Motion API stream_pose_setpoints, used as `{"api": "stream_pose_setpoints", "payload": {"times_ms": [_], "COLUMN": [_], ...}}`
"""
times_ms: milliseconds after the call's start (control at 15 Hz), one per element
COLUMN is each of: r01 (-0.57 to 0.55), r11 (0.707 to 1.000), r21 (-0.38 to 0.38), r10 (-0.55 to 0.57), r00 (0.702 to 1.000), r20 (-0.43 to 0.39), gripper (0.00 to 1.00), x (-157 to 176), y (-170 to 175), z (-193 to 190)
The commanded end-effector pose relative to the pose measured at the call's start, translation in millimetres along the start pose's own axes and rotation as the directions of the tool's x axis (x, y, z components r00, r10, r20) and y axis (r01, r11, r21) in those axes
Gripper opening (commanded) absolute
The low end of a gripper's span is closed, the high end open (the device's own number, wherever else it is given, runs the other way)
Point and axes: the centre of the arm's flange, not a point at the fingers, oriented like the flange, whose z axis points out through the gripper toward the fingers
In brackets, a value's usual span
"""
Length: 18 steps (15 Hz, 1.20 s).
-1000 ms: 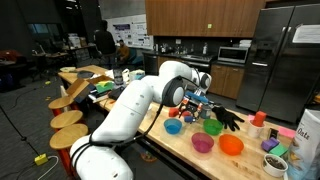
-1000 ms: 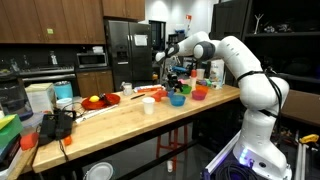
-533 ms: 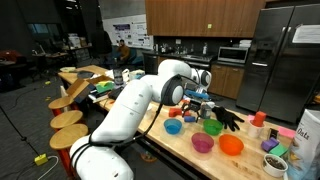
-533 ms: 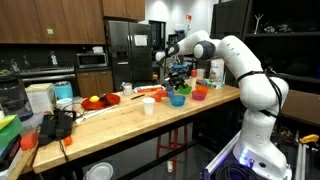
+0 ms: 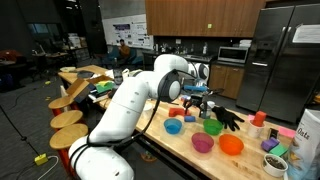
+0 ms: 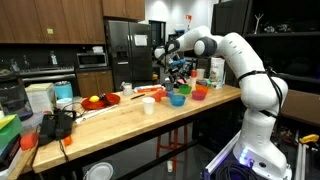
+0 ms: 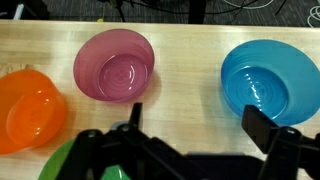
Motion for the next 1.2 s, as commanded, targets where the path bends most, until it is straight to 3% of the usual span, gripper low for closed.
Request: {"api": "stream_pose_setpoints", "payload": {"times_ms": [0, 267, 533, 867, 1133], "r01": [-0.012, 0.085, 0.184, 0.302, 0.381], "r11": [0.997, 0.971, 0.909, 0.816, 0.702], "r21": [-0.077, -0.225, -0.374, -0.493, -0.602], "r10": [0.01, -0.116, -0.276, -0.486, -0.641], "r00": [0.999, 0.985, 0.938, 0.82, 0.707], "r20": [-0.033, -0.129, -0.209, -0.302, -0.299], "gripper": [1.0, 1.0, 1.0, 1.0, 1.0], "x": [-27, -47, -69, -97, -120], "y": [-4, -16, -34, -49, -67], "z": [2, 0, -3, 9, 35]}}
